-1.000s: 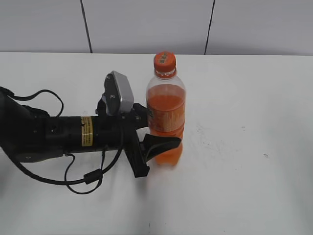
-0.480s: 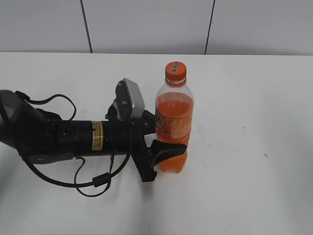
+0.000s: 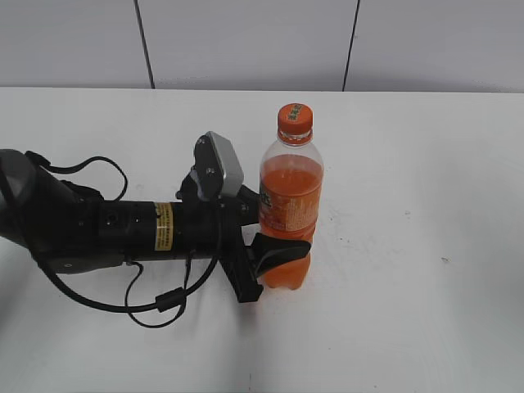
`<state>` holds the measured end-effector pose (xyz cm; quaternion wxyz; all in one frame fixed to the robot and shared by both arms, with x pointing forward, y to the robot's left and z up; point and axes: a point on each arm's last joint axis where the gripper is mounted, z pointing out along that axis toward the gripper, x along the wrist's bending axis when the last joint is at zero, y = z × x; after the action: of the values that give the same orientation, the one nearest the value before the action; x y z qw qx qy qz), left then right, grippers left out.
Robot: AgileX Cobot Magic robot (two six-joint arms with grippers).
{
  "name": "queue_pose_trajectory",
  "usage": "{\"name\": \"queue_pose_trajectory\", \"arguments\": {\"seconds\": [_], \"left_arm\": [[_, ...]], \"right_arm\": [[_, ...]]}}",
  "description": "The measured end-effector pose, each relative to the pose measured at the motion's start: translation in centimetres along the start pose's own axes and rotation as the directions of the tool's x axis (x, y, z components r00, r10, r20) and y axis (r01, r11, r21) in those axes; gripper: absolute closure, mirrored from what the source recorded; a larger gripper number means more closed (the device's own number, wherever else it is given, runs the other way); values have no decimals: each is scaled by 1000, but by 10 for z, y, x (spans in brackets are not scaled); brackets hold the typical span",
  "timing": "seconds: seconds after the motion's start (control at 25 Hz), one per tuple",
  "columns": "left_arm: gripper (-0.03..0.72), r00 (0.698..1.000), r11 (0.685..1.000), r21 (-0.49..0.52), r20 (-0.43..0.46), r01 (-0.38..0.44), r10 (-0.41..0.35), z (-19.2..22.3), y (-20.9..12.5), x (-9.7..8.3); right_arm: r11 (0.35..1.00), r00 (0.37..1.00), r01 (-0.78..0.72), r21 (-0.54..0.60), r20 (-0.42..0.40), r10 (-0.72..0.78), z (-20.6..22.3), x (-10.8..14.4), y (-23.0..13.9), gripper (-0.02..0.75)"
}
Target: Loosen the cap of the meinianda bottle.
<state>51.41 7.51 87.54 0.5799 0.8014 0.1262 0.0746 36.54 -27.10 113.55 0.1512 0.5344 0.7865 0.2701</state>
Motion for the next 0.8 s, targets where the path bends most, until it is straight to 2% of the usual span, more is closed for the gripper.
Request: {"name": "queue_pose_trajectory", "arguments": {"seconds": [0.32, 0.6, 0.8], "left_arm": [[295, 1000, 1000, 1, -4, 12, -12, 0, 0, 0], [295, 1000, 1000, 1, -4, 12, -12, 0, 0, 0], [295, 1000, 1000, 1, -4, 12, -12, 0, 0, 0]], "right_arm": [[998, 999, -22, 55, -46, 25, 20, -13, 42, 183], [998, 995, -39, 47, -92, 43, 28, -18, 70, 183], [999, 990, 40, 27, -136, -36, 30, -5, 93, 196]]}}
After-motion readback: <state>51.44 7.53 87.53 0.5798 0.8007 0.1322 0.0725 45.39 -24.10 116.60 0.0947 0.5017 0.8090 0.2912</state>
